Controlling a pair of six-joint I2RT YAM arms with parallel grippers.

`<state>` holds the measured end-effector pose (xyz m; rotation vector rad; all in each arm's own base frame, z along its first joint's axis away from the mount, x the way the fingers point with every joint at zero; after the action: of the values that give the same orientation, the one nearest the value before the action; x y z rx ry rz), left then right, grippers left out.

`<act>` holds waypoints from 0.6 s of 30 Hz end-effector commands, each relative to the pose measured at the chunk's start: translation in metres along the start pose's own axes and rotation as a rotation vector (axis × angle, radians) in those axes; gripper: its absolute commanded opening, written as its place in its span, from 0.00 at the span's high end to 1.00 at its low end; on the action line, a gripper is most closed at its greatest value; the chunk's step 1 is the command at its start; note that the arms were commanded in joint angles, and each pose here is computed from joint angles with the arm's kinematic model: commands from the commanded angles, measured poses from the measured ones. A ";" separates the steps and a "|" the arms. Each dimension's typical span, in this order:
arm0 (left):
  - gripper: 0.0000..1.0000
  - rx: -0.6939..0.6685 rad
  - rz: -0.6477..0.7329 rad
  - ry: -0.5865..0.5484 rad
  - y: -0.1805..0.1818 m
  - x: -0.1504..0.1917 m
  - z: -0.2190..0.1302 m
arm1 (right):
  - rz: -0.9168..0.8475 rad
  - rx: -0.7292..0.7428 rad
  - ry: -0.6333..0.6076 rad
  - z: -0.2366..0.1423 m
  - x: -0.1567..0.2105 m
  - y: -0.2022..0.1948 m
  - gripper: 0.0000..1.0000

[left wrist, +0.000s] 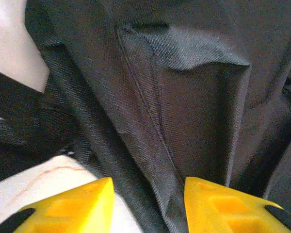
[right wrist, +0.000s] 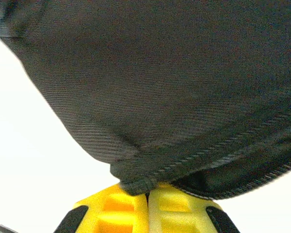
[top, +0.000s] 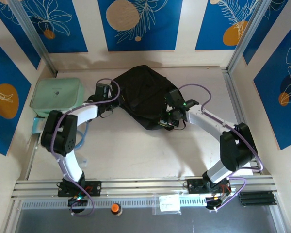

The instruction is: Pack books, pencil case, and school supplies into a backpack

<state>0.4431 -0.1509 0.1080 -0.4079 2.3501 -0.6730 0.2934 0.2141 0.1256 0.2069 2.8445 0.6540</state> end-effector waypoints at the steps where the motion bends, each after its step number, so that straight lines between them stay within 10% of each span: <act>1: 0.47 -0.020 -0.012 -0.015 0.003 -0.002 -0.028 | -0.104 -0.078 -0.033 -0.004 -0.014 0.035 1.00; 18: 0.34 0.263 -0.406 0.149 -0.039 0.072 -0.049 | -0.325 -0.224 0.023 0.027 -0.018 0.132 1.00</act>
<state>0.3555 -0.1834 0.1125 -0.6928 2.3632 -1.0878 0.3286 0.3250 0.1503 -0.2145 2.7512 0.8175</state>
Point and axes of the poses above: each hand's point on the last joint's axis, 136 mm out from that joint toward the fingers, its own z axis out along the fingers, its own y axis along the line the jaws close on, x = y × z, the point moved 2 cm from there along -z, back along the fingers
